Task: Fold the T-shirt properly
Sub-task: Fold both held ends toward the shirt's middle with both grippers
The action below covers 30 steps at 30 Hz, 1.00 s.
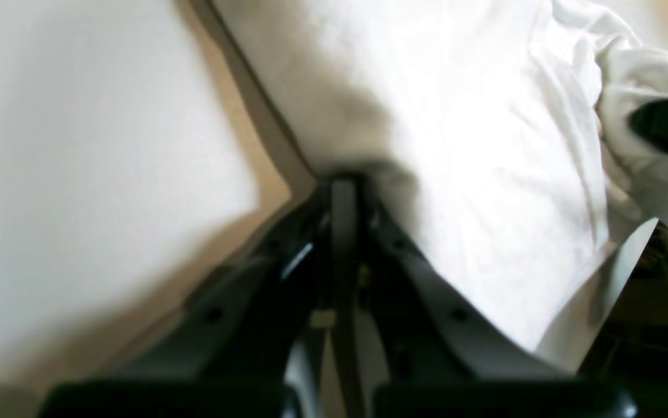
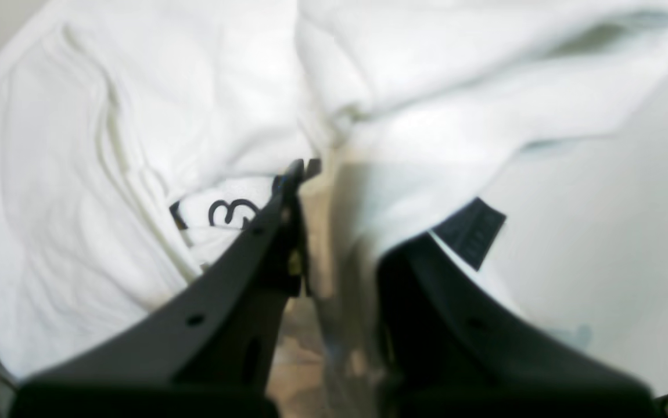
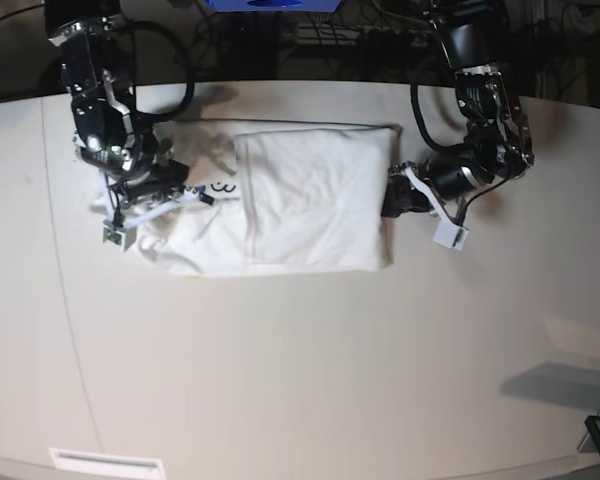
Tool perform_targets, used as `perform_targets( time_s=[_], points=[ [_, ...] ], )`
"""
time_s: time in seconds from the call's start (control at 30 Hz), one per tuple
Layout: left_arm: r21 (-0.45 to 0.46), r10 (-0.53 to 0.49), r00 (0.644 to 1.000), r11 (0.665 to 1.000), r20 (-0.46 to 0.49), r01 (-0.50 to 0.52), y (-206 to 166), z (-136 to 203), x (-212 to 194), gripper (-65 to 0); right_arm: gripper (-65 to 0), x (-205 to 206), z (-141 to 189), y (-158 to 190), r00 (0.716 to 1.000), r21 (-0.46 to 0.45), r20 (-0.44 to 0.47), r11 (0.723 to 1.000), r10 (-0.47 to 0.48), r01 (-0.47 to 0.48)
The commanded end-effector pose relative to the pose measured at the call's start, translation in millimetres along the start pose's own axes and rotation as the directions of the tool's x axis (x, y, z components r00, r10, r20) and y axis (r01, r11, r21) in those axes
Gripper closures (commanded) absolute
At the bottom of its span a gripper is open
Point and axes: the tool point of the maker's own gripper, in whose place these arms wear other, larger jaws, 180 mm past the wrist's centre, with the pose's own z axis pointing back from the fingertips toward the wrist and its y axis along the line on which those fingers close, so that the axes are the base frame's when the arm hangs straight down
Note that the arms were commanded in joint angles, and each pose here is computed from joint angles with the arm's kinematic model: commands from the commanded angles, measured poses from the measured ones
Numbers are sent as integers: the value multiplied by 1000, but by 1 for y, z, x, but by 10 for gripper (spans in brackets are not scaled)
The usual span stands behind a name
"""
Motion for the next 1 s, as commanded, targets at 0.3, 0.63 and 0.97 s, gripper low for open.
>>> perform_targets(
  time_s=[0.3,0.63,0.97],
  points=[
    [45,-35,980,998,-196,45,5,-5,-39,0,0,22,12,29,994,46,86,996,69,-73],
    [64,-41,979,996,-200,55,13,1,-37,0,0,33,15,22,992,24,80,995,99,-101],
    [84,-59,979,993,-197,77,22,8,-28,0,0,46,22,28,988,39,101,992,114,-118]
  ],
)
